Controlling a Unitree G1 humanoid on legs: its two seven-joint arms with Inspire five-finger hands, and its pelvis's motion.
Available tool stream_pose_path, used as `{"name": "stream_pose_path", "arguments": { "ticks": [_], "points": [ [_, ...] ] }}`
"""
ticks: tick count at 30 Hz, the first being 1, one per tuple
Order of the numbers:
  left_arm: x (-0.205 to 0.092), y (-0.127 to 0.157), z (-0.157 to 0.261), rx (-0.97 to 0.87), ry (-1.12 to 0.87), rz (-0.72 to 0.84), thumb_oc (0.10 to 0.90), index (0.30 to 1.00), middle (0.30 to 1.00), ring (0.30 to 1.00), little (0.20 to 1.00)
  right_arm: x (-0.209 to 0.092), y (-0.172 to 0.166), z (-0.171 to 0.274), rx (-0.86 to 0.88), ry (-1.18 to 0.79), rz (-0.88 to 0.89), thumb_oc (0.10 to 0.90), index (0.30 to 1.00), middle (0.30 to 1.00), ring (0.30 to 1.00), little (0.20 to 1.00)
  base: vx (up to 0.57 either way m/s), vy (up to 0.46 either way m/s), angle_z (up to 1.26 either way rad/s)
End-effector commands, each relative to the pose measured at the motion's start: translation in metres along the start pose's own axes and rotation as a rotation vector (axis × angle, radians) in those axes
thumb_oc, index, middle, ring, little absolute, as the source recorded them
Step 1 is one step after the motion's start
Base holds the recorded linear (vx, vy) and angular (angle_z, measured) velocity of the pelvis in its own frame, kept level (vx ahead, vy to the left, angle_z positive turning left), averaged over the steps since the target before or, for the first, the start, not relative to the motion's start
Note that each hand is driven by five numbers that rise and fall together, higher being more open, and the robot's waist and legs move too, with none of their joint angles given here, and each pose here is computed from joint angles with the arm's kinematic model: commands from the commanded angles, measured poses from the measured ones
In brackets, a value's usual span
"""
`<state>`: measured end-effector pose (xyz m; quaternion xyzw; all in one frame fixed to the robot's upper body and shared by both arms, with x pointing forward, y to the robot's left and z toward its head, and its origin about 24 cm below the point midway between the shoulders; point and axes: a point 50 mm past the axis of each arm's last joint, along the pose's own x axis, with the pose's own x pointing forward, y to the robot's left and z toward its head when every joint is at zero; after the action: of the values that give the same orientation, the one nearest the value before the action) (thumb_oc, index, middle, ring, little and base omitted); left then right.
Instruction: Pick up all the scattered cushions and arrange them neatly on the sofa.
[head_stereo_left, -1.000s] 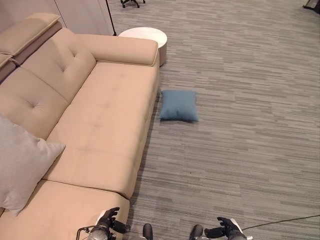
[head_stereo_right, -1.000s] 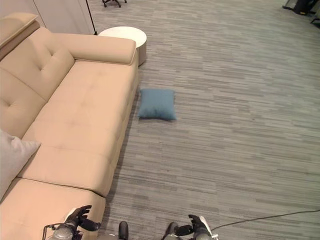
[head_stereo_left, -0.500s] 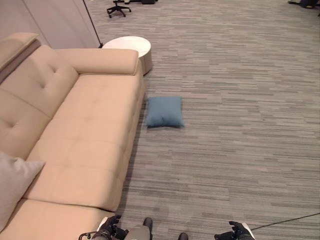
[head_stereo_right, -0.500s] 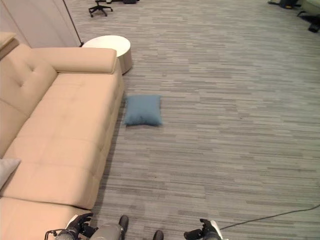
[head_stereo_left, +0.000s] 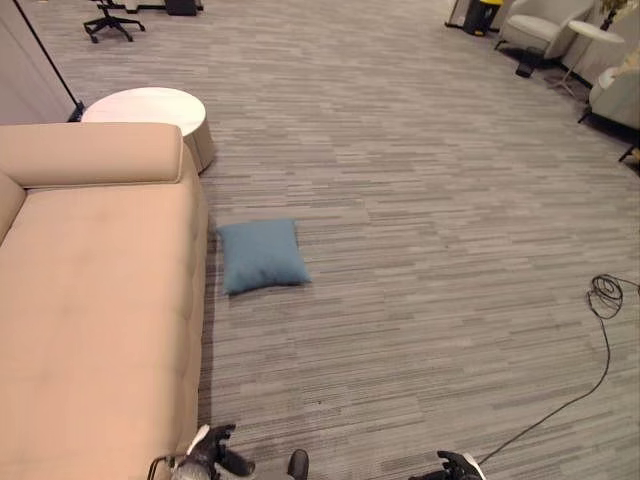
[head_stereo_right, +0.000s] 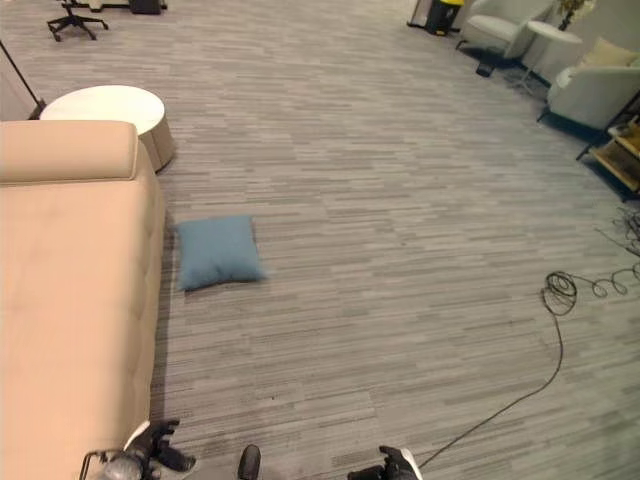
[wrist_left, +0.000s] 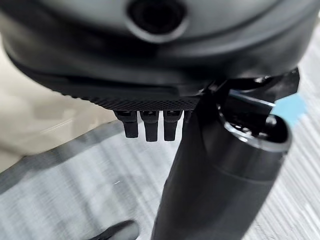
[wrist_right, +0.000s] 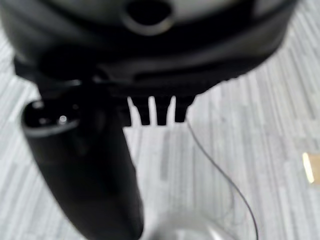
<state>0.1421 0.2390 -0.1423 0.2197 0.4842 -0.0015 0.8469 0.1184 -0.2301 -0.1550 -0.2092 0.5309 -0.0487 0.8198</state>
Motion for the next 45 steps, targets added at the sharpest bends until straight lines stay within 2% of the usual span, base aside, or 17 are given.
{"name": "stream_pose_path", "arguments": {
  "ticks": [1,7,18,27,32,37,45],
  "points": [
    [-0.001,-0.004,-0.001,-0.050,-0.016,0.008,0.800,0.900,0.900,0.900,0.900,0.004,-0.030,0.012,-0.063,-0.048,-0.075,0.800,0.900,0.900,0.900,0.900,0.14,-0.078,-0.54],
    [-0.004,-0.010,-0.014,-0.021,0.020,-0.009,0.800,0.900,0.900,0.900,0.900,0.003,-0.030,0.001,-0.057,-0.021,-0.068,0.800,0.900,0.900,0.900,0.900,0.34,-0.192,-0.28],
    [0.002,-0.019,0.020,0.010,-0.071,-0.046,0.800,0.900,0.900,0.900,0.900,0.003,-0.038,0.006,-0.007,-0.033,-0.117,0.800,0.900,0.900,0.900,0.900,0.20,-0.192,0.10],
    [0.001,-0.018,0.012,0.032,-0.051,-0.055,0.800,0.900,0.900,0.900,0.900,0.002,-0.029,0.001,-0.027,-0.023,-0.093,0.800,0.900,0.900,0.900,0.900,0.23,0.039,-0.18],
    [-0.001,-0.005,-0.001,0.013,-0.008,-0.024,0.800,0.900,0.900,0.900,0.900,0.001,-0.016,-0.006,-0.050,-0.001,-0.044,0.800,0.900,0.900,0.900,0.900,0.28,0.116,-0.26],
    [0.001,0.002,0.004,-0.001,-0.023,0.002,0.800,0.900,0.900,0.900,0.900,0.002,-0.015,0.005,-0.034,-0.028,-0.035,0.800,0.900,0.900,0.900,0.900,0.16,0.137,0.10],
    [-0.002,-0.009,-0.008,-0.034,0.011,-0.019,0.800,0.900,0.900,0.900,0.900,0.002,-0.022,0.004,-0.055,-0.033,-0.039,0.800,0.900,0.900,0.900,0.900,0.41,-0.029,0.33]
  ]
}}
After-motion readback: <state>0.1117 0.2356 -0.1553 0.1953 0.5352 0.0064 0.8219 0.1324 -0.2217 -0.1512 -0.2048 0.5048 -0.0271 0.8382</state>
